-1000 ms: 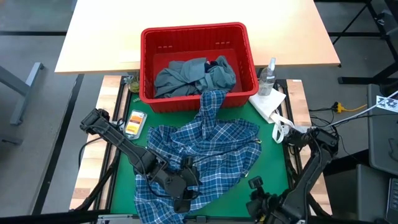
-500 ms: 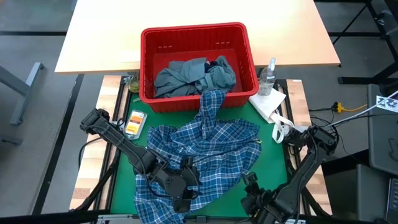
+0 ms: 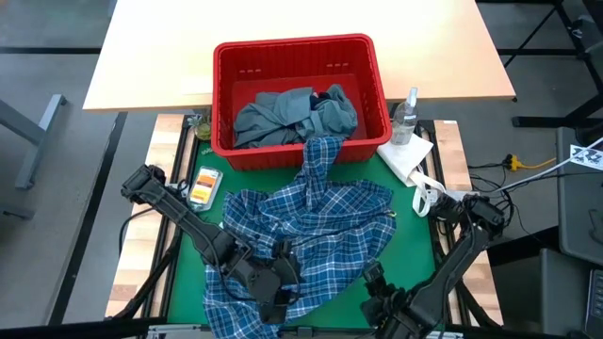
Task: Fold Laundry from Bin
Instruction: Fold the blue shirt
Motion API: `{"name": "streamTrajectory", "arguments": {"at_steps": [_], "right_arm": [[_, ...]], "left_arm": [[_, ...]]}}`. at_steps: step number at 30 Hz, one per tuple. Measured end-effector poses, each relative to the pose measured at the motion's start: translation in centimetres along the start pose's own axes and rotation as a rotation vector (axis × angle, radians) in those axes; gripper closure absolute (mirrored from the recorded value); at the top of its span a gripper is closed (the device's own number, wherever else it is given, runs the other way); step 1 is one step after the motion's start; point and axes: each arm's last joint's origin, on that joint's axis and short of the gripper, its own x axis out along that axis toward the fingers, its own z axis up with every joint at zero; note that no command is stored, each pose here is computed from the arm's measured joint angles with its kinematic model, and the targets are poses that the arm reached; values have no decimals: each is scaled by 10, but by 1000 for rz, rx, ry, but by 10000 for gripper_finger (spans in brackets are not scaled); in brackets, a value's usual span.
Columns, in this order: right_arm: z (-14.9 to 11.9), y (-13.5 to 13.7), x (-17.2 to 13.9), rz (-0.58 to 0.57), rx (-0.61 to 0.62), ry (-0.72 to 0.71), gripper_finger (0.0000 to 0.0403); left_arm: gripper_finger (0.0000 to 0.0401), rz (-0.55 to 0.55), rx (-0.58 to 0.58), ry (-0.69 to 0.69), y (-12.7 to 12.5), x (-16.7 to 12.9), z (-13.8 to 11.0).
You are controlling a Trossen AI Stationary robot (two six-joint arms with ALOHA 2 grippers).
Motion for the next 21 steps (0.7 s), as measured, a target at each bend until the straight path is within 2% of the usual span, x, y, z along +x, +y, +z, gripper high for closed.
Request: {"name": "streamTrajectory", "arguments": {"at_steps": [5,11,21], "right_arm": [[4,2,22,-20,-62,56,287],[10,-9,46,-39,-43,127,287],[14,-28,59,119,-37,205,288]], "left_arm": [[250,-6,5,3,-3,-1,-2],[250,-5,5,3,-2,-1,-2],[250,-6,6,4,-3,-1,-2]]}}
